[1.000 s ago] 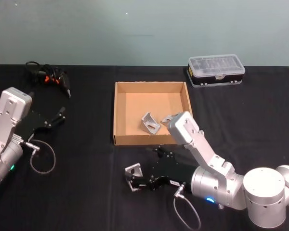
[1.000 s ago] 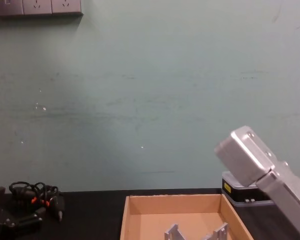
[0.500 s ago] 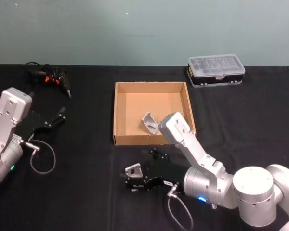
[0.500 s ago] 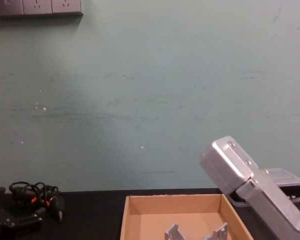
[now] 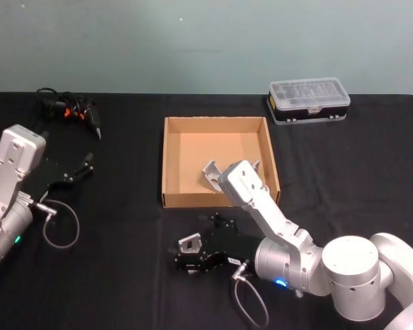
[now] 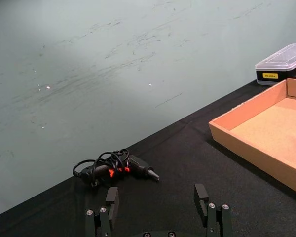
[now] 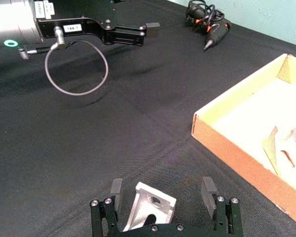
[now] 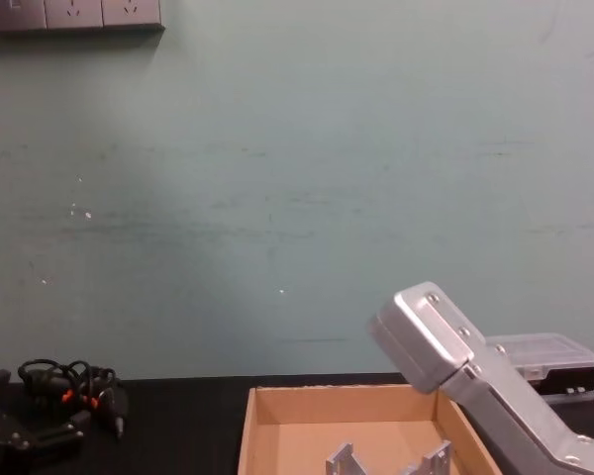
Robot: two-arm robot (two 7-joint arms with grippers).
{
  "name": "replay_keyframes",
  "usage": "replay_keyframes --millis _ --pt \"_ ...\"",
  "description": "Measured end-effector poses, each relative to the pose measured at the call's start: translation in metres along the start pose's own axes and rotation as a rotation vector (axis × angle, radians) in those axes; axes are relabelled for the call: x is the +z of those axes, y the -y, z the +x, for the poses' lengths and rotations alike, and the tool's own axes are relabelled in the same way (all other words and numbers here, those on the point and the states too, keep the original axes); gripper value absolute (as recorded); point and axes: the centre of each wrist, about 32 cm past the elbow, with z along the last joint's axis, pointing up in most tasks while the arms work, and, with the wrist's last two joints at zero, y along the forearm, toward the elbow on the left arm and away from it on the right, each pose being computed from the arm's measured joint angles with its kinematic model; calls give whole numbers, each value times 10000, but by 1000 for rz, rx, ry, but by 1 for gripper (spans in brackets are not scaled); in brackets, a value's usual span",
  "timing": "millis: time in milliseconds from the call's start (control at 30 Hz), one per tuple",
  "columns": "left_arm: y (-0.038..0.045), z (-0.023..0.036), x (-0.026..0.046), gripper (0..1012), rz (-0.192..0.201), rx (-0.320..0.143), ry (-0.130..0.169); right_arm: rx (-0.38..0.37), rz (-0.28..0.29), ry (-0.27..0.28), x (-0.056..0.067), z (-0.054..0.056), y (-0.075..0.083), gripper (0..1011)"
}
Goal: Use one hand to pick up the angle iron from the table and place it into the box.
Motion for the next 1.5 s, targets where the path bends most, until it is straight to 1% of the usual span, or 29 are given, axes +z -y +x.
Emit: replay_keyframes --millis 467,533,600,633,667,733,767,833,933,967,1000,1033,1100,1200,1500 --pt "0 0 0 1000 0 0 0 7 -10 3 5 -15 -55 996" --pt "0 0 0 1000 0 0 0 8 -11 5 3 -14 -54 965" --pt "0 0 0 1000 0 0 0 8 -10 5 3 -13 -51 907" --pt "0 0 0 1000 0 0 0 8 -8 6 4 -13 -47 907" --pt "0 0 0 1000 0 0 0 9 -7 7 5 -13 -46 862" --pt "0 0 0 1000 0 0 0 11 -4 9 8 -14 -45 820" --pt "0 0 0 1000 0 0 0 13 -2 12 10 -13 -44 768" --pt "0 0 0 1000 0 0 0 14 -1 14 13 -12 -43 733" --pt "0 0 0 1000 0 0 0 19 2 19 21 -13 -43 622" --pt "0 0 0 1000 0 0 0 19 2 19 21 -13 -43 622" --pt "0 0 0 1000 0 0 0 21 3 21 22 -14 -42 553" --pt "0 0 0 1000 0 0 0 21 3 21 22 -14 -42 553" --pt "0 0 0 1000 0 0 0 24 5 24 24 -19 -44 450" --pt "0 0 0 1000 0 0 0 26 7 26 25 -22 -47 422" --pt "0 0 0 1000 0 0 0 33 10 31 14 -38 -45 421"
